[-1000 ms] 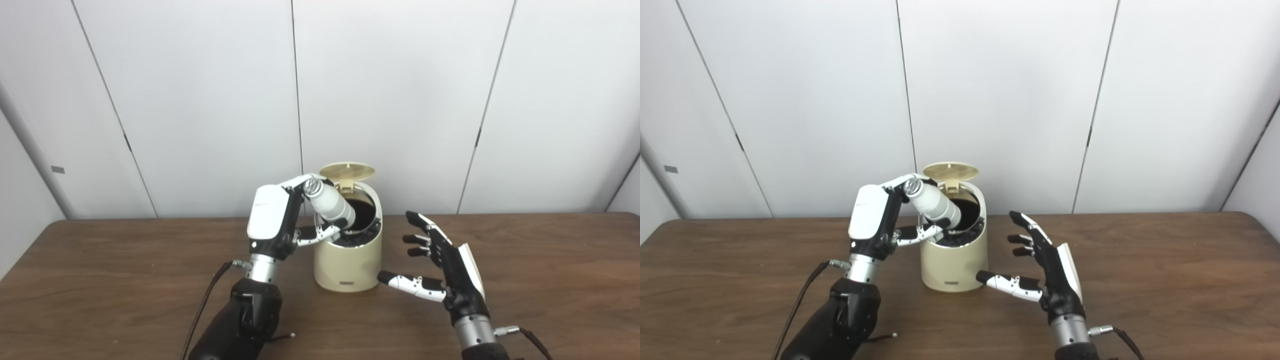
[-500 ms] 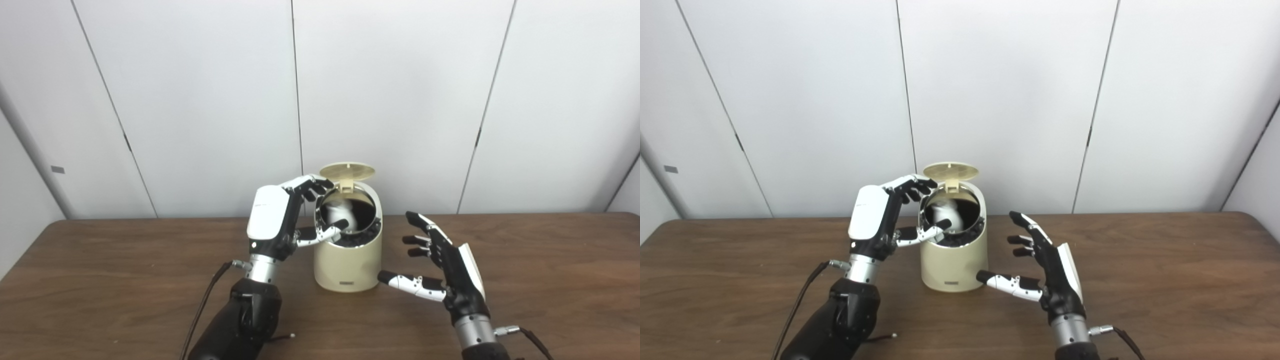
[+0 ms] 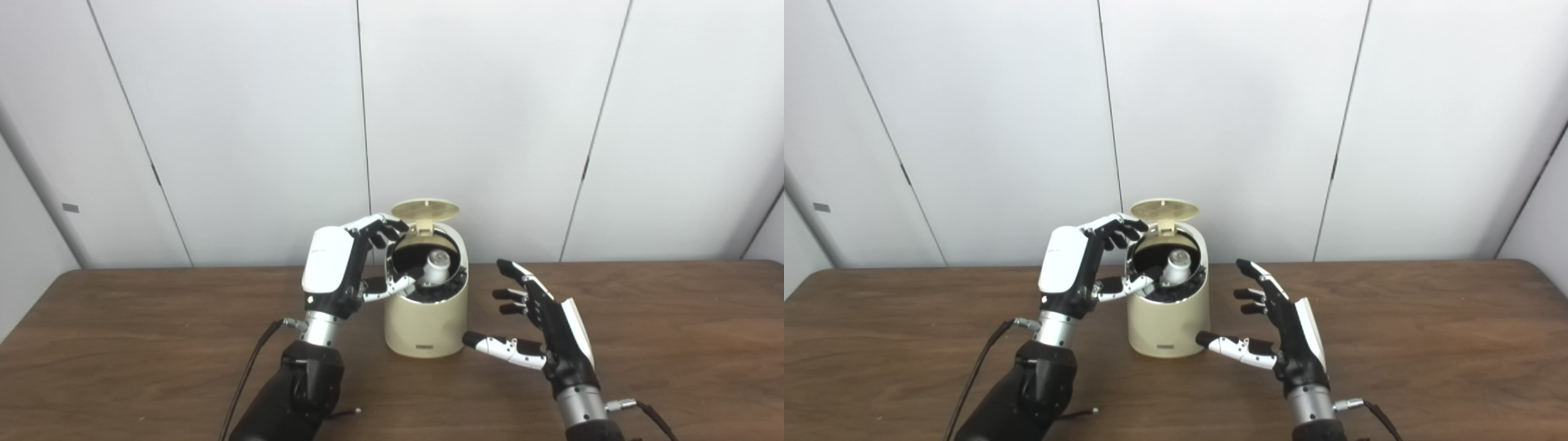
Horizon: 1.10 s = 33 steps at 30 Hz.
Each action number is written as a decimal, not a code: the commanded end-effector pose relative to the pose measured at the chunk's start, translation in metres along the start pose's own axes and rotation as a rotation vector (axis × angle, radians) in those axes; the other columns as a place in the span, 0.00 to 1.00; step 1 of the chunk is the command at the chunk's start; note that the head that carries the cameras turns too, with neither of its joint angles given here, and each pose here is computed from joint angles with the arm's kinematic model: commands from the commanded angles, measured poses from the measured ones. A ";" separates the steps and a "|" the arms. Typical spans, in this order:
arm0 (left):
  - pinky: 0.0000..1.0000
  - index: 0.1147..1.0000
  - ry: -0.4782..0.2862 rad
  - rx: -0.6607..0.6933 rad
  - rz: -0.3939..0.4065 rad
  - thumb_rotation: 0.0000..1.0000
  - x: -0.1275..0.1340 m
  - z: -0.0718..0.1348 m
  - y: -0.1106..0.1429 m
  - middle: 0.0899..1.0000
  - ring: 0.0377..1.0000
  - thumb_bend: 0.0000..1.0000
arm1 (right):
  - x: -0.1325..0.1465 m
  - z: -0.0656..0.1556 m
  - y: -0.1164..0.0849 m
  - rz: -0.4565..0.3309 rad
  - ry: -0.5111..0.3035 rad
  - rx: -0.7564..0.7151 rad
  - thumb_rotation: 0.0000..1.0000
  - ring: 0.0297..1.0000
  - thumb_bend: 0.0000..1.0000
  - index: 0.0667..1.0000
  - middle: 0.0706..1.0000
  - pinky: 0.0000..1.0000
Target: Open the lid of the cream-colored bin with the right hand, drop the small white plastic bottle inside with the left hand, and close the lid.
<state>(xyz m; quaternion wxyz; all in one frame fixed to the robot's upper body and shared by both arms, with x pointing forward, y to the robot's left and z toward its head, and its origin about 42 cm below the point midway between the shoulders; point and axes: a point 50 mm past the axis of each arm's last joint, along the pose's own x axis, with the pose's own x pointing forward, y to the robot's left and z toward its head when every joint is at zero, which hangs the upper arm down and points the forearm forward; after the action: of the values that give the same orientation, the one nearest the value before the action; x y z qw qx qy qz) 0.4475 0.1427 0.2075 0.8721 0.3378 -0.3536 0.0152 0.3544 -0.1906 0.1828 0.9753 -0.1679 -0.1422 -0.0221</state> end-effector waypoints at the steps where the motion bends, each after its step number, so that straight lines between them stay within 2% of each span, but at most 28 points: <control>1: 0.43 0.56 -0.075 -0.111 0.025 0.05 0.012 0.010 0.014 0.52 0.48 0.66 | 0.012 0.019 -0.002 -0.012 -0.095 0.019 0.25 0.72 0.86 0.82 0.86 0.65; 3: 0.40 0.56 -0.065 -0.216 0.036 0.01 0.009 0.011 0.019 0.54 0.48 0.64 | 0.012 0.018 -0.002 -0.011 -0.094 0.018 0.25 0.72 0.86 0.82 0.86 0.64; 5: 0.42 0.56 -0.045 -0.301 0.053 0.03 0.006 0.010 0.026 0.57 0.50 0.63 | 0.012 0.019 -0.002 -0.012 -0.091 0.014 0.26 0.72 0.86 0.82 0.86 0.64; 9: 0.44 0.59 -0.012 -0.405 0.088 0.01 -0.002 0.004 0.044 0.59 0.54 0.60 | 0.011 0.019 -0.003 -0.011 -0.089 0.011 0.26 0.72 0.86 0.82 0.86 0.63; 15: 0.50 0.61 0.019 -0.441 0.110 0.00 -0.015 -0.014 0.073 0.62 0.58 0.56 | 0.011 0.016 -0.006 -0.009 -0.090 0.006 0.27 0.73 0.86 0.82 0.86 0.65; 21: 0.57 0.64 0.096 -0.513 0.037 0.00 -0.038 -0.027 0.090 0.66 0.63 0.57 | 0.011 0.011 -0.013 -0.016 -0.122 0.011 0.29 0.75 0.79 0.83 0.86 0.65; 26: 0.60 0.69 0.181 -0.502 -0.024 0.00 -0.053 -0.030 0.095 0.70 0.68 0.61 | 0.016 0.012 -0.020 -0.010 -0.144 0.007 0.30 0.75 0.71 0.83 0.86 0.63; 31: 0.58 0.66 0.204 -0.502 -0.015 0.00 -0.070 -0.035 0.093 0.68 0.65 0.59 | 0.035 0.028 -0.031 0.007 -0.186 -0.061 0.34 0.75 0.65 0.84 0.85 0.60; 33: 0.58 0.66 0.216 -0.499 -0.013 0.00 -0.076 -0.036 0.089 0.68 0.65 0.59 | 0.044 0.037 -0.036 0.016 -0.201 -0.090 0.40 0.75 0.65 0.83 0.85 0.61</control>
<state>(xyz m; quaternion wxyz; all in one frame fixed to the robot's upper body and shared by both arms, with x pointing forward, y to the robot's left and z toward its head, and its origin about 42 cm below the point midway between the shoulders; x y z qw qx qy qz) 0.3852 0.2511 0.1780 0.9702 0.1086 -0.2127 -0.0418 0.3750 -0.2164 0.2047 0.9608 -0.2088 -0.1824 -0.0038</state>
